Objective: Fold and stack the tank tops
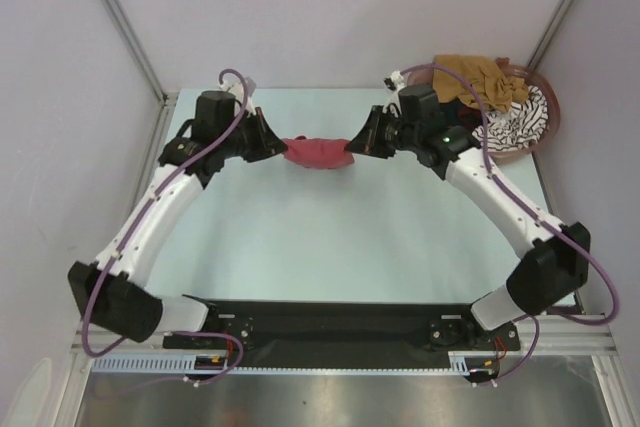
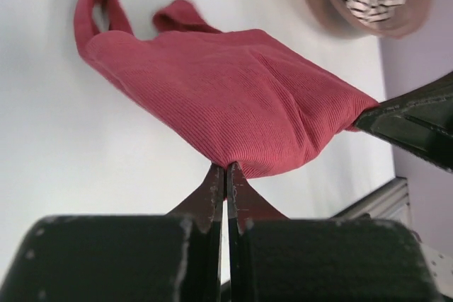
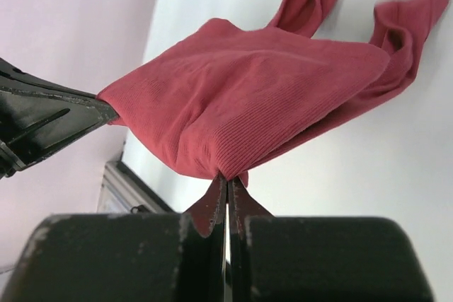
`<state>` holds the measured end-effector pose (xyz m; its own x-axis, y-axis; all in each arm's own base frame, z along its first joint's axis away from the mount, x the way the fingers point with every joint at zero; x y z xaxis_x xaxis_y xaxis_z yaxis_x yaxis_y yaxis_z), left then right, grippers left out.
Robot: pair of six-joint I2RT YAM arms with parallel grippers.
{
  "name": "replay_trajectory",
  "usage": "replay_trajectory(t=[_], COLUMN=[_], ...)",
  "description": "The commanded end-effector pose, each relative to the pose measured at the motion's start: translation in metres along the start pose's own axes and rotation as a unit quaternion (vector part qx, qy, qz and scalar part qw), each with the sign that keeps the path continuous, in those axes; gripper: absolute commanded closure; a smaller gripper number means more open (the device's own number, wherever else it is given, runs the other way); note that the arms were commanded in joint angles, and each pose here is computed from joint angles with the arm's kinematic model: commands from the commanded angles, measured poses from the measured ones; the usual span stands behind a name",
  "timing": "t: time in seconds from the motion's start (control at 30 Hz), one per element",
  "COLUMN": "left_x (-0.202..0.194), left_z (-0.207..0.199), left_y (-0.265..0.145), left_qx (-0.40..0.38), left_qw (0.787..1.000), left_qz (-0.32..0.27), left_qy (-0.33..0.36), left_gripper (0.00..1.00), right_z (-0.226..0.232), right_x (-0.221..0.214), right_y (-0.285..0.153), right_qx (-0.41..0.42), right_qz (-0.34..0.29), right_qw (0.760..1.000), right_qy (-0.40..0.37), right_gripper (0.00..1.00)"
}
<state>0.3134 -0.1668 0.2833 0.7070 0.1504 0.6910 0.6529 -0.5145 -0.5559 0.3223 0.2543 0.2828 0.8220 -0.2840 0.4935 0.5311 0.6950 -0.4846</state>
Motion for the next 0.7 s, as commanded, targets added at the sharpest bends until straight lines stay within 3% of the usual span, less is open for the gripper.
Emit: replay_trajectory(t=[0.0,0.27,0.67], left_x=[-0.003,0.006,0.062], left_z=[-0.029,-0.052,-0.064], left_y=[-0.054,-0.091,-0.073], left_qx=[-0.043,-0.08,-0.101], left_qw=[0.999,0.996,0.994], left_qz=[-0.005,-0.031,-0.027], left_qy=[0.01,0.016,0.013], left_gripper=[1.0,0.99,0.99], right_z=[0.03,0.068,0.071], right_x=[-0.005,0.0,0.054], right_y=[-0.046,-0.101,-0.08], right_qx=[0.021,0.052,0.064], right_qz=[-0.004,-0.044,-0.045], right_qw=[1.0,0.997,0.997], right_qy=[-0.017,-0.036,-0.025], right_gripper=[1.0,1.0,1.0])
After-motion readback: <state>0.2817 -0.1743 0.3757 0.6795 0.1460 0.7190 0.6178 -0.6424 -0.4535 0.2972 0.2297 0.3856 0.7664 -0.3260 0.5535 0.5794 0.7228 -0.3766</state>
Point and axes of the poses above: each gripper's point midway between its finger pads, its own y axis out along the fingers, its own z axis along the line the jaws close on, x = y × z, the point moved 5 cm from there along -y, back along the fingers, and after that the axes turned 7 degrees about y, right-handed, at the moved point
